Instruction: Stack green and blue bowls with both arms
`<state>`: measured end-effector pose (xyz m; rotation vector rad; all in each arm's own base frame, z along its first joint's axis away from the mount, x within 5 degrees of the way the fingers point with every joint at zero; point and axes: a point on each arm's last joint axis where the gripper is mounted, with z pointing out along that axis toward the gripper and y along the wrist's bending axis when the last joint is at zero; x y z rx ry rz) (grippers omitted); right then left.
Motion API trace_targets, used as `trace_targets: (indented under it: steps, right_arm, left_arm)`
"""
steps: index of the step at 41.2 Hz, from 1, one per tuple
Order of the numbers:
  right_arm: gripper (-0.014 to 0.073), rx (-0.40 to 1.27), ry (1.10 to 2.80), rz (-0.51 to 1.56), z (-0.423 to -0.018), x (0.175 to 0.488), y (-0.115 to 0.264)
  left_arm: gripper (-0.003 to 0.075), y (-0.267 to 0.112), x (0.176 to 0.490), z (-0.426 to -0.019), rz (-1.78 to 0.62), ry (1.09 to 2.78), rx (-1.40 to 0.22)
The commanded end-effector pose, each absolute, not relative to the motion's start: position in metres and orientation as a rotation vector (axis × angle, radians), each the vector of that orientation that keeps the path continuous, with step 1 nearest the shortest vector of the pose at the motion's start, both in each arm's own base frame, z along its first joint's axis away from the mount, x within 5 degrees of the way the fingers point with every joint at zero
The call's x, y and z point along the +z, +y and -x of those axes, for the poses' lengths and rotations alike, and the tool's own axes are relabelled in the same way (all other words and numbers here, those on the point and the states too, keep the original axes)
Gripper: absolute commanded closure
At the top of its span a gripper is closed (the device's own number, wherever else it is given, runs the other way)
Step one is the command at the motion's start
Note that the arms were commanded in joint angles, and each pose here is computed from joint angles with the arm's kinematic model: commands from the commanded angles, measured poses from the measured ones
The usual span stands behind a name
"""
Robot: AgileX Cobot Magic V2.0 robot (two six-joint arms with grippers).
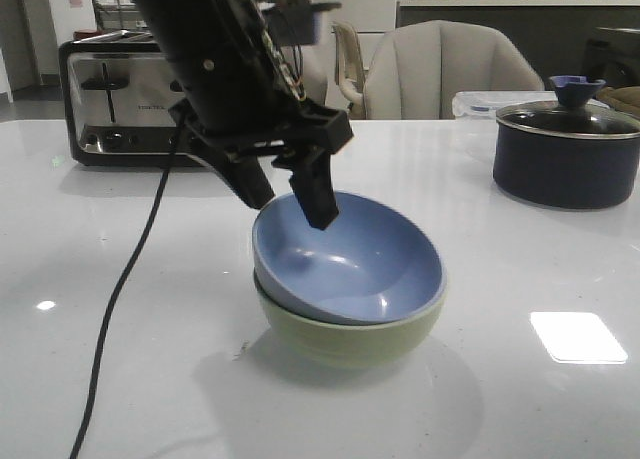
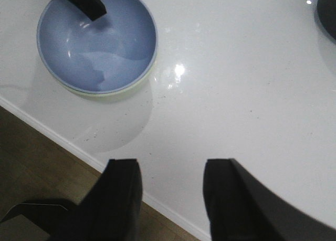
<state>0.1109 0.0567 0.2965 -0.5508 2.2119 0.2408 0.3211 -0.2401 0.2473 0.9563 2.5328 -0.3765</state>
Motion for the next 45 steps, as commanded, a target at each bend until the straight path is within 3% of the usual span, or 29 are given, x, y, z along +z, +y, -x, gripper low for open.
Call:
trace_targets:
  steps: [1, 11, 19, 30, 45]
  right_arm:
    - [0.0186, 0.249, 2.12, 0.543, -0.114, 0.31, 0.058]
    - [0.0186, 0.249, 2.12, 0.543, -0.114, 0.31, 0.058]
    - [0.0186, 0.249, 2.12, 0.543, -0.114, 0.31, 0.058]
    - [0.0186, 0.249, 2.12, 0.543, -0.114, 0.31, 0.058]
    - [0.0186, 0.249, 2.12, 0.543, -0.114, 0.31, 0.058]
  left_arm:
    - [0.0188, -0.228, 0.315, -0.307, -0.913, 2.359, -0.4]
    - [0.0189, -0.195, 0.38, -0.259, -0.908, 2.245, -0.418]
    - [0.0189, -0.16, 0.395, -0.207, -0.89, 2.186, -0.43]
    - [0.0189, -0.112, 0.384, -0.141, -0.865, 2.133, -0.414]
    - [0.0189, -0.05, 0.358, -0.076, -0.627, 2.083, -0.329]
